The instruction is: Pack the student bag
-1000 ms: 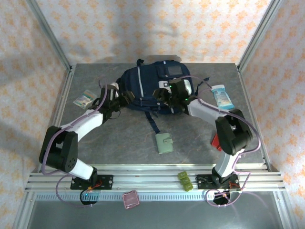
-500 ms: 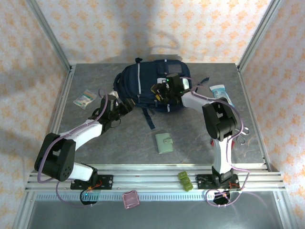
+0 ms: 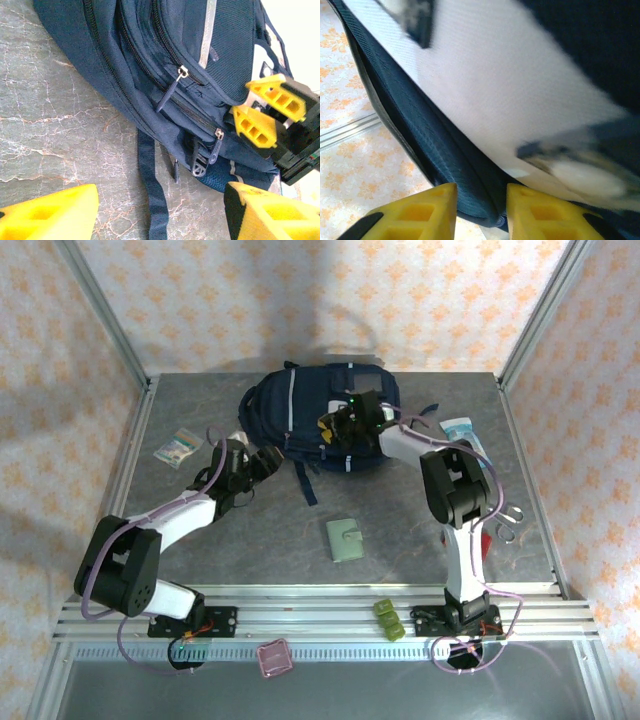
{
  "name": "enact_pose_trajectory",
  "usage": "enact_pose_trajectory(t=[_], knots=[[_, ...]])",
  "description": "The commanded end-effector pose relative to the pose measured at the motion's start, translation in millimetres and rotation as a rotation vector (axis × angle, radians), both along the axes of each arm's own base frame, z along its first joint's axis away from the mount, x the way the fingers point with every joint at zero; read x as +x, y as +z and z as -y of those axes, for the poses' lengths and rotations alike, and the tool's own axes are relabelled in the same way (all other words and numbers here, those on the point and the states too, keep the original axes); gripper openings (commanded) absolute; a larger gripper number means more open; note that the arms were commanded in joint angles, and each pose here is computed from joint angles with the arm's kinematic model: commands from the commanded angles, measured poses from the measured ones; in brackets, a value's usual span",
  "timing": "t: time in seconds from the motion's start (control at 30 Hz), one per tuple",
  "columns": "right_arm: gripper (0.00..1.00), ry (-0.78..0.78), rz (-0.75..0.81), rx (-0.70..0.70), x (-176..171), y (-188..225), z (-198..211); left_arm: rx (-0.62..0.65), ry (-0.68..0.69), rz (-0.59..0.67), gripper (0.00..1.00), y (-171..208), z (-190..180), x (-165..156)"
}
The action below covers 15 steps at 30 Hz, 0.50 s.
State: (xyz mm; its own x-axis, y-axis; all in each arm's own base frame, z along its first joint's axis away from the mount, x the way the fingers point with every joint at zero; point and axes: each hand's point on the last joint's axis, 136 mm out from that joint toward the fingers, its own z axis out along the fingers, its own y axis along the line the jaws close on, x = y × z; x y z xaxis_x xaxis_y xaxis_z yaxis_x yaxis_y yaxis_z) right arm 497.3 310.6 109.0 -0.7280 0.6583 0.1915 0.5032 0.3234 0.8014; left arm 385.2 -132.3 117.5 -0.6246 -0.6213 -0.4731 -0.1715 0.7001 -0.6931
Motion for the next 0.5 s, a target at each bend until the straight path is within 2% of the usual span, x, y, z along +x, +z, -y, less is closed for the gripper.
enact_pose_trajectory(t=[0.0, 0.13, 0.2, 0.3, 0.37, 0.4, 0.47], knots=[[0.4, -0.013, -0.063, -0.109, 9.1, -16.9, 10.6, -0.012, -0.007, -0.01, 0.68, -7.9, 4.6, -2.2], [0.38, -0.01, -0.167, -0.181, 10.4, -46.1, 15.8, -0.014, -0.004, -0.019, 0.68, -9.6, 5.1, -0.4], [0.28, -0.002, -0.18, -0.204, 13.4, -56.2, 16.5, -0.014, -0.004, -0.024, 0.67, -10.7, 5.4, 0.3], [0.24, -0.034, -0.204, -0.222, 11.9, -70.9, 21.8, -0.016, -0.002, -0.026, 0.67, -11.1, 5.8, 1.5], [0.05, -0.052, -0.199, -0.234, 13.8, -74.7, 24.9, -0.014, -0.003, -0.03, 0.67, -12.3, 5.7, 1.1], [0.01, -0.051, -0.184, -0.235, 16.5, -73.5, 24.6, -0.014, -0.004, -0.029, 0.67, -11.9, 5.9, 1.3], [0.0, -0.049, -0.16, -0.252, 20.7, -71.2, 26.2, -0.012, -0.003, -0.029, 0.67, -12.1, 5.5, 1.7]])
